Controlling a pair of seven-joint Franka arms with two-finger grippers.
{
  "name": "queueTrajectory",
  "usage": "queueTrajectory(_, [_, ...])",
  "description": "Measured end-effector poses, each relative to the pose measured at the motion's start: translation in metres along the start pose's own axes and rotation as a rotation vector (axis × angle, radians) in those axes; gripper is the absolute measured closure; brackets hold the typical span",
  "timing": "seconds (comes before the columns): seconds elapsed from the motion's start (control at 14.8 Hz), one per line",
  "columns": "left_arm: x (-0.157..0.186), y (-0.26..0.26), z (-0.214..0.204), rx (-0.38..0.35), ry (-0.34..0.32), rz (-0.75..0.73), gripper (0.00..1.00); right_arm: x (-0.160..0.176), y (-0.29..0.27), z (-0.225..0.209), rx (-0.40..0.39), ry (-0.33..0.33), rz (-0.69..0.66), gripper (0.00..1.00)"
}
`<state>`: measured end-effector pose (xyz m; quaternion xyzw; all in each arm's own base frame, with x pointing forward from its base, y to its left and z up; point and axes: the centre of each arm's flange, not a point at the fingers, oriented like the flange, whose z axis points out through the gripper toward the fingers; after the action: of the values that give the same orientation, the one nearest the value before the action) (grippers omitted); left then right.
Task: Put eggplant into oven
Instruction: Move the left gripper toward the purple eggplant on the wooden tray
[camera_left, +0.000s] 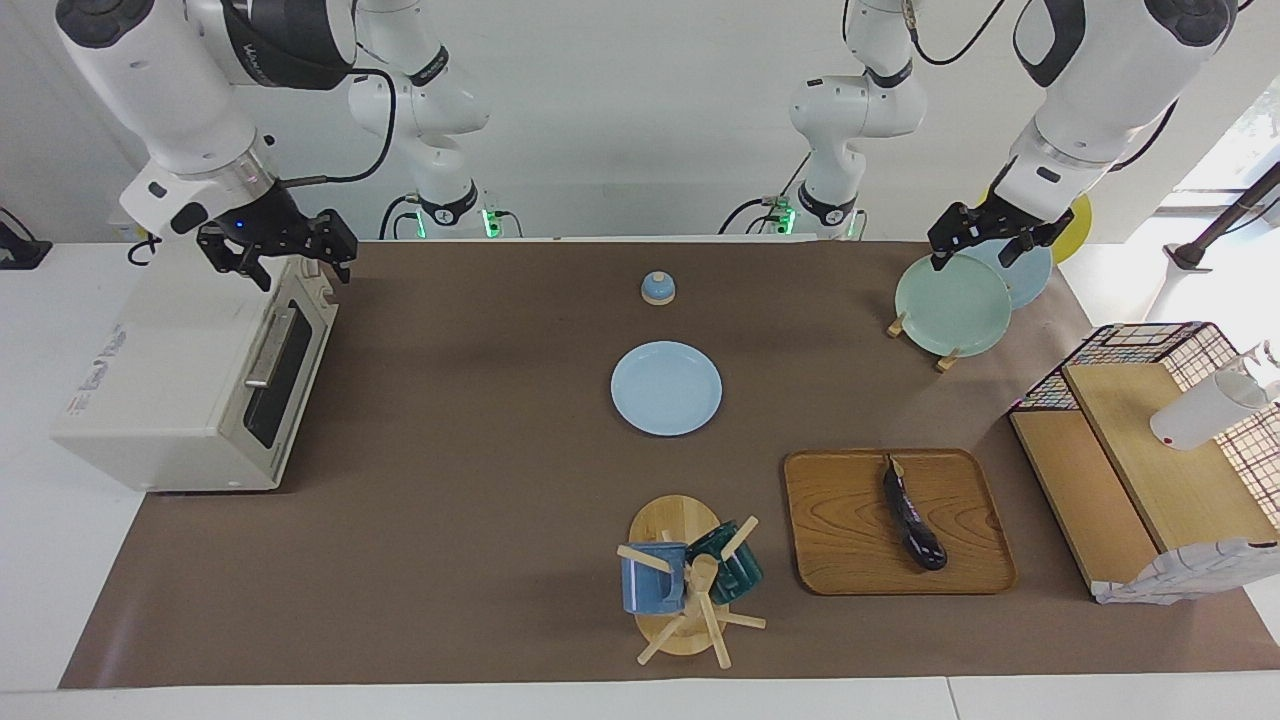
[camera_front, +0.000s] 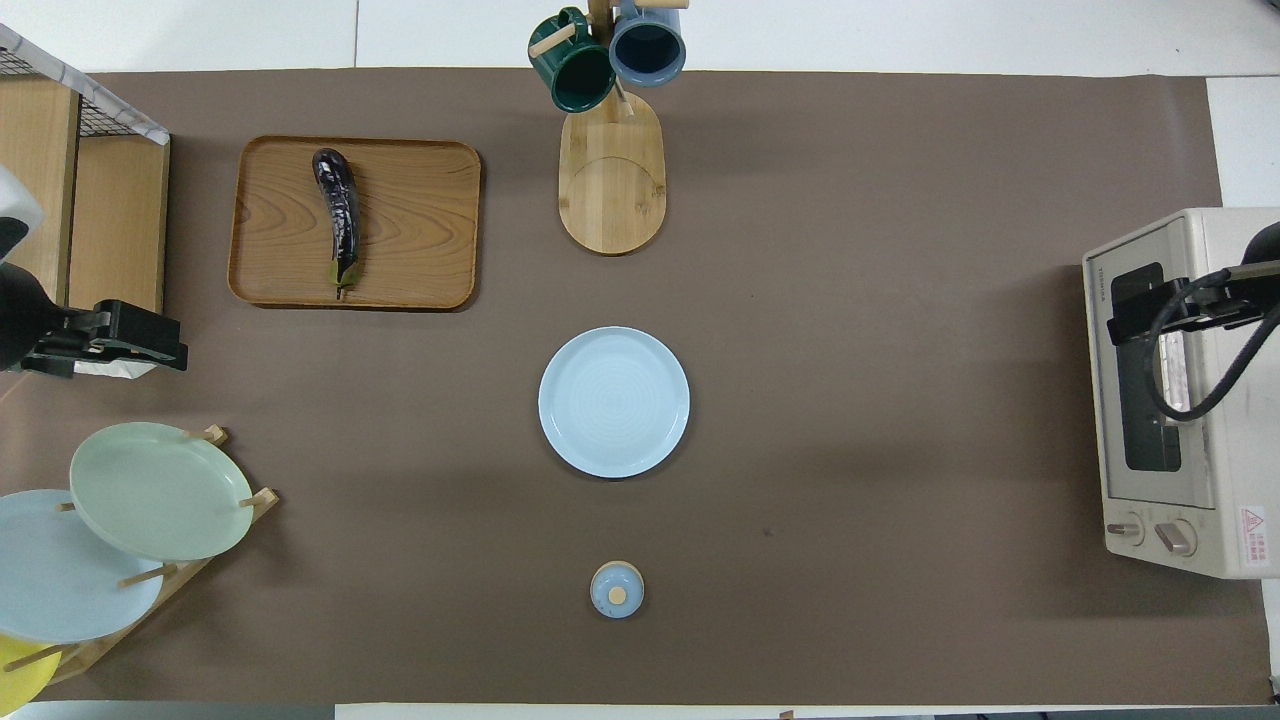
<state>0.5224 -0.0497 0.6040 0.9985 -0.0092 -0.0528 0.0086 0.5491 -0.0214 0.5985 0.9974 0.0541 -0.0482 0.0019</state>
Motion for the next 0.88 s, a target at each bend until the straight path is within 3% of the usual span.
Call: queueTrajectory(0.88, [0.0035,0.0009,-0.0033,-0.002,0.034,0.001,0.00,0.0002,-0.0015,-0.0003,0.000,0.001,-0.003,0.00])
